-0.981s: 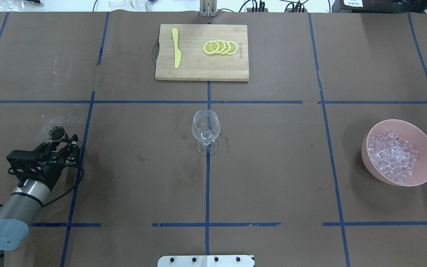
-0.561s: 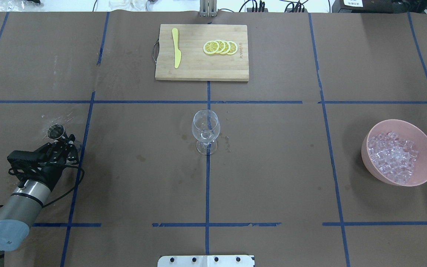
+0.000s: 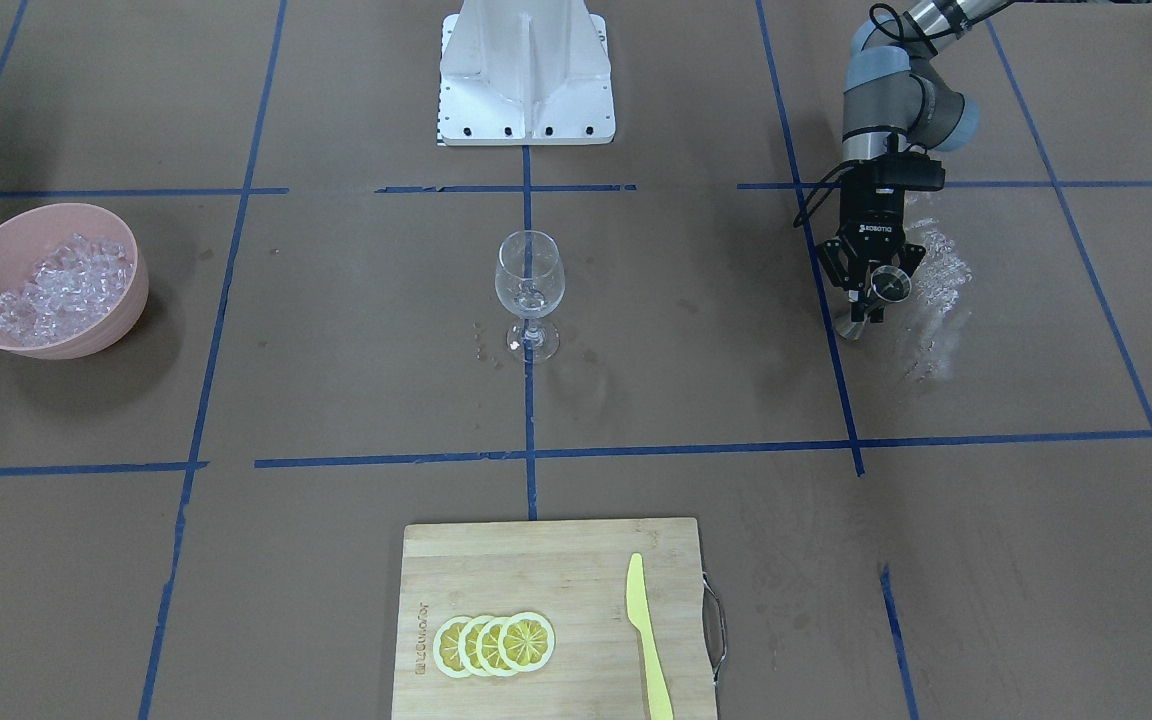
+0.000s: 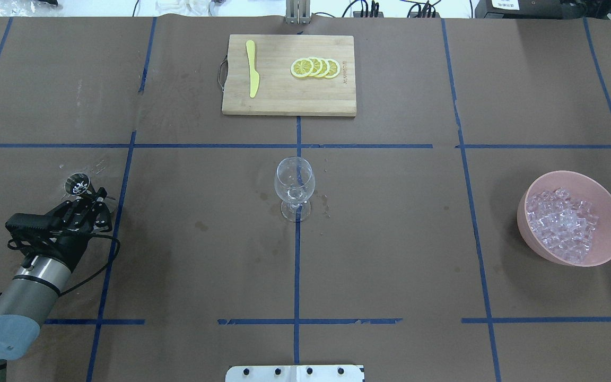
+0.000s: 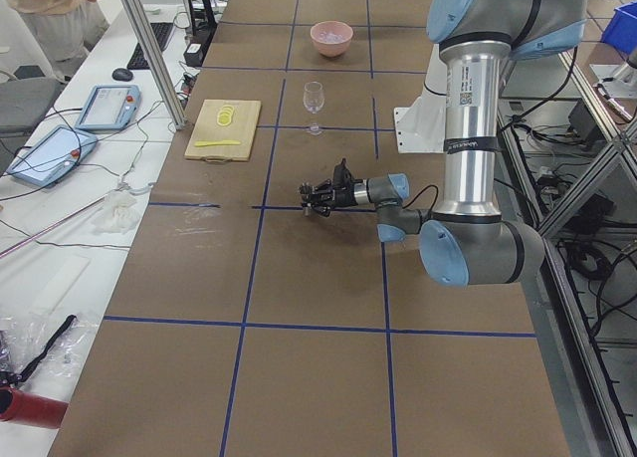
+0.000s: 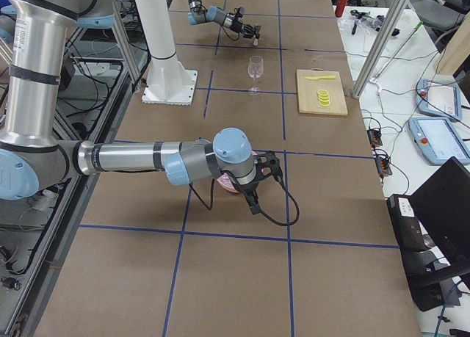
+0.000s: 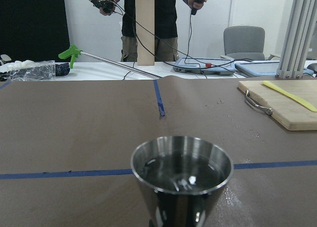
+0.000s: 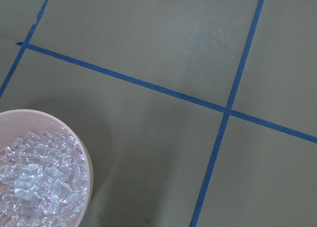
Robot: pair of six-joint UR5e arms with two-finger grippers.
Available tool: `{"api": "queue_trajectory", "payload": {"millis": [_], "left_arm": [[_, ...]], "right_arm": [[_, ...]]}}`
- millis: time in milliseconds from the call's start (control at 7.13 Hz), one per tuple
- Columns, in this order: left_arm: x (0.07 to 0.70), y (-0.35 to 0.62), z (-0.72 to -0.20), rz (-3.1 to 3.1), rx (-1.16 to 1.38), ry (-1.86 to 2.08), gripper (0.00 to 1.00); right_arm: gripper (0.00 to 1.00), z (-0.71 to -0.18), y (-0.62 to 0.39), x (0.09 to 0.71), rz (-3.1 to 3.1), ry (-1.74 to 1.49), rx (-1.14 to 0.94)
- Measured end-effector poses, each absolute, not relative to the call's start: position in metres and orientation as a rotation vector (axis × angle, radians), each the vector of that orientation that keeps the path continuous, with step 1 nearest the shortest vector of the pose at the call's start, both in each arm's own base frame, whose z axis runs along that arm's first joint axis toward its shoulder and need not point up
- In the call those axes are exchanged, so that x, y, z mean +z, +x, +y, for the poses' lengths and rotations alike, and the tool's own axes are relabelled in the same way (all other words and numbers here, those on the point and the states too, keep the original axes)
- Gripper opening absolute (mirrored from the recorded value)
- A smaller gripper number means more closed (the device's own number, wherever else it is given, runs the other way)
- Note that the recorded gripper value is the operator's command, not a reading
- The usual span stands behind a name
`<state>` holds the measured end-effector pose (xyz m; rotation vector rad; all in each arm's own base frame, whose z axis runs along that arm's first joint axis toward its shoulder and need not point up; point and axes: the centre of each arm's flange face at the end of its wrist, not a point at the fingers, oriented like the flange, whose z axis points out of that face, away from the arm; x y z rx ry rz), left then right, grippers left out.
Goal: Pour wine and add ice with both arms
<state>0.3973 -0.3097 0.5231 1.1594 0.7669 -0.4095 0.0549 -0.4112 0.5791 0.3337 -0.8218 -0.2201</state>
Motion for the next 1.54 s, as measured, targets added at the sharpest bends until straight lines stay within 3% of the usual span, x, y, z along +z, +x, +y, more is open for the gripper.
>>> {"api": "queue_trajectory", "payload": {"millis": [701, 1542], "left_arm": [[0.423, 0.383, -0.3, 0.83, -0.098, 1.394, 0.0], [0.253, 0.476, -0.323, 0.668, 0.09, 1.427, 0.0]], "right_arm": [[1.0, -0.411, 0.055, 0.58, -0.822, 0.331, -0.217], [1.0, -0.41, 0.056, 0.581, -0.822, 0.329, -0.216]]}}
